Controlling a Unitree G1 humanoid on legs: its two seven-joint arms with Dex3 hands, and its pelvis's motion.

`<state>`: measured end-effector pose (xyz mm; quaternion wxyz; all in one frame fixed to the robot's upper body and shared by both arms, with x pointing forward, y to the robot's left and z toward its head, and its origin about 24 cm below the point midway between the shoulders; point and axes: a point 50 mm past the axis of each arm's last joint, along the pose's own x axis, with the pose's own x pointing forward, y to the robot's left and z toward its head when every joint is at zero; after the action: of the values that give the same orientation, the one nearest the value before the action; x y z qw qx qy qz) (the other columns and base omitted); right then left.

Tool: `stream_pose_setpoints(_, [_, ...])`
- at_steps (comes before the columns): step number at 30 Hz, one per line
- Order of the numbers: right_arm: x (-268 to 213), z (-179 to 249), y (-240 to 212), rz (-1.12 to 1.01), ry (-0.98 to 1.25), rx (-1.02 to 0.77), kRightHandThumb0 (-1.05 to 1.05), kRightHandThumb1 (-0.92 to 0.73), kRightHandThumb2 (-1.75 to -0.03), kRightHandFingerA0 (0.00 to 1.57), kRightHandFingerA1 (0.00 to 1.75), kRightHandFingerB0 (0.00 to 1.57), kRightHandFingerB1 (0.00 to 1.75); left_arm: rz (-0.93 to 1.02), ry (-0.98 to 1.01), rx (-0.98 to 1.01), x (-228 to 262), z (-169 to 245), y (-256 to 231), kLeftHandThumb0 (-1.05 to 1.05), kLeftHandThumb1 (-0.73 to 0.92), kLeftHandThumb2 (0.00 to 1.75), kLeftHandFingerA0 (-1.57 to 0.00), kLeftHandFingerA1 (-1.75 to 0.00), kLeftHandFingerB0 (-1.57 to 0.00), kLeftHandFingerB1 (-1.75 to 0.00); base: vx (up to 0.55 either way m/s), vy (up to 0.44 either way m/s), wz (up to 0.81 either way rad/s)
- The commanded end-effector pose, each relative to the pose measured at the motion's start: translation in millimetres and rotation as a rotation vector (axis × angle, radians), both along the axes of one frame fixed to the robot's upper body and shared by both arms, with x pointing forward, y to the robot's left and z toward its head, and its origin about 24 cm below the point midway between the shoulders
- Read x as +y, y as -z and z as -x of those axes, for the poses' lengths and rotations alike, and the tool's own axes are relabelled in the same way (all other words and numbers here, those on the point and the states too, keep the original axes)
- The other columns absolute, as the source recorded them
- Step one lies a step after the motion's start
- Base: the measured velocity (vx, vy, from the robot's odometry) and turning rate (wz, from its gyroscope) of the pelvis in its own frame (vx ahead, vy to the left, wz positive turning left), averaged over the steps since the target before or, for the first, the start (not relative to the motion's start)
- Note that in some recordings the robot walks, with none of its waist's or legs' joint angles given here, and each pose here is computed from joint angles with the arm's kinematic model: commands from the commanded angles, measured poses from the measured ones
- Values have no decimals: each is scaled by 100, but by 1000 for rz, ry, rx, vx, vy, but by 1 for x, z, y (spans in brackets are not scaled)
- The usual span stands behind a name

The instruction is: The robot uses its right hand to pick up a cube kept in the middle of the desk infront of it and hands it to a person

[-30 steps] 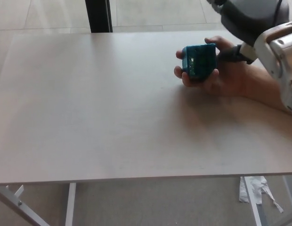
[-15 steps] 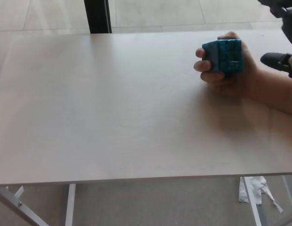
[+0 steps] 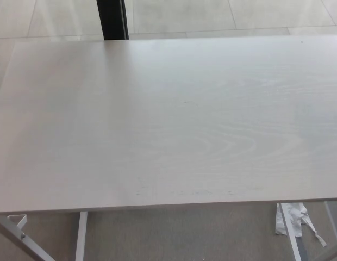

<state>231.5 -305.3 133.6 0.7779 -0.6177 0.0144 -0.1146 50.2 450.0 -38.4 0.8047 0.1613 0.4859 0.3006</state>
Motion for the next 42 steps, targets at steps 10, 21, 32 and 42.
stream_pose_setpoints(10, [-157,234,36,-348,896,-1042,-59,-61,-67,86,138,75,79,-47,-5,45,10,19,-9,-74,80,64,-65,-57,-56,-40,0,0,0])
stream_pose_setpoints(21, [-179,184,87,-819,1279,-942,-47,-71,-65,76,157,54,89,-41,-20,43,8,21,-7,-73,79,64,-67,-56,-58,-40,0,0,0])
stream_pose_setpoints(32, [-151,201,158,-1176,1391,-771,-40,-66,-61,60,131,52,74,-47,6,63,10,18,-9,-72,80,64,-63,-60,-60,-42,0,0,0])
stream_pose_setpoints(42, [-146,196,171,-1269,1267,-468,-48,-66,-60,58,72,32,36,-48,1,70,8,17,-7,-72,81,64,-63,-60,-60,-42,0,0,0])
